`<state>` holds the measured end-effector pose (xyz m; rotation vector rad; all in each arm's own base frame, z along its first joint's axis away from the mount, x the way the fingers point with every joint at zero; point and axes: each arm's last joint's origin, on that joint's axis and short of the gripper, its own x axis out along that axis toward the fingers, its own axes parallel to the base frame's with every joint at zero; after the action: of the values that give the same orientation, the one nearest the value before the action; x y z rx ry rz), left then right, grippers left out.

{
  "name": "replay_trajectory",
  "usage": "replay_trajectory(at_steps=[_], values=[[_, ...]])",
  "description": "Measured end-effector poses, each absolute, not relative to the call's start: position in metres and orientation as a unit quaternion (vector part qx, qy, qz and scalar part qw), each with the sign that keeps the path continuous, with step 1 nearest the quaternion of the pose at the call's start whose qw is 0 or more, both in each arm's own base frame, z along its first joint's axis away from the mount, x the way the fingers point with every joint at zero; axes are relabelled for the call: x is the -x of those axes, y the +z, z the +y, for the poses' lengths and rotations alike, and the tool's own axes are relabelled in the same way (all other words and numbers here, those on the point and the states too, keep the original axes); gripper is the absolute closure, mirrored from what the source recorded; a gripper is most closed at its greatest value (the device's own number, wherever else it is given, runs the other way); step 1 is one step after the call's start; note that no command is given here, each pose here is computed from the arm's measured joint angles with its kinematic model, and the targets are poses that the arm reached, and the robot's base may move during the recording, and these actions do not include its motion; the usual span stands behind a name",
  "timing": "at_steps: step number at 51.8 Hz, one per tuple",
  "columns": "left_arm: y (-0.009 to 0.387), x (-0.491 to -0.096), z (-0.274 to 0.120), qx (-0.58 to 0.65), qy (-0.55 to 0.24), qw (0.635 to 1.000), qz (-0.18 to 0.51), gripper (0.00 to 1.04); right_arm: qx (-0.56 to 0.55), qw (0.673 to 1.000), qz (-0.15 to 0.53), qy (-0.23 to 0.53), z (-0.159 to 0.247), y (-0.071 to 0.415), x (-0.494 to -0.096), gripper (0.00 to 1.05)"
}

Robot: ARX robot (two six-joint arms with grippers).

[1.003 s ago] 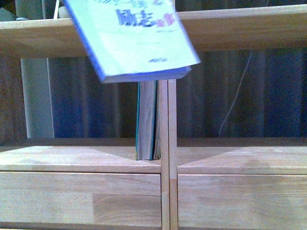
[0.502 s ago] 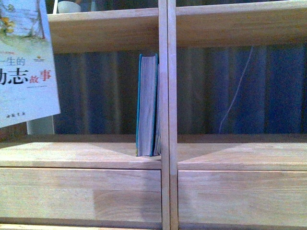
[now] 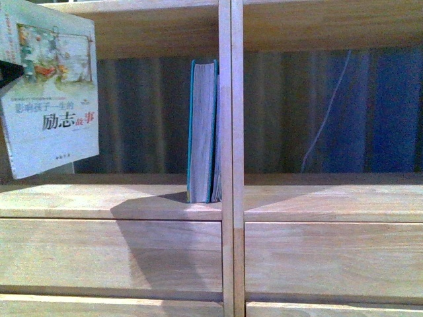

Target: Organize books on shelf

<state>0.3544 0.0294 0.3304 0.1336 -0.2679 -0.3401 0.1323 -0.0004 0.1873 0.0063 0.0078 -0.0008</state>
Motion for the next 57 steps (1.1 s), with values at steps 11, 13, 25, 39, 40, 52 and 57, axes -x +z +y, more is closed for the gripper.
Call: replay_trajectory(at_steps=[11, 13, 25, 39, 40, 52, 57], values=[[0.312, -0.397, 0.013, -0.06, -0.168, 0.977, -0.12, 0.98, -0.003, 1.0, 0.001, 0.0, 0.0, 0.182, -0.125, 1.02], [0.311, -0.403, 0.01, -0.059, -0.168, 0.976, -0.122, 0.98, -0.003, 1.0, 0.001, 0.0, 0.0, 0.181, -0.124, 1.02], [0.306, -0.433, -0.019, -0.048, -0.182, 0.974, -0.127, 0.98, -0.003, 1.0, 0.002, 0.0, 0.0, 0.174, -0.118, 1.02], [0.292, -0.458, -0.044, -0.035, -0.187, 0.975, -0.116, 0.98, -0.003, 1.0, -0.008, -0.001, 0.0, 0.171, -0.113, 1.02], [0.29, -0.46, -0.046, -0.035, -0.187, 0.975, -0.113, 0.98, -0.003, 1.0, -0.007, -0.001, 0.0, 0.171, -0.113, 1.02], [0.271, -0.478, -0.065, -0.038, -0.189, 0.976, -0.102, 0.98, -0.003, 1.0, -0.006, -0.001, 0.0, 0.17, -0.108, 1.02], [0.27, -0.483, -0.074, -0.041, -0.191, 0.975, -0.104, 0.98, -0.003, 1.0, 0.007, -0.002, 0.0, 0.166, -0.1, 1.02]])
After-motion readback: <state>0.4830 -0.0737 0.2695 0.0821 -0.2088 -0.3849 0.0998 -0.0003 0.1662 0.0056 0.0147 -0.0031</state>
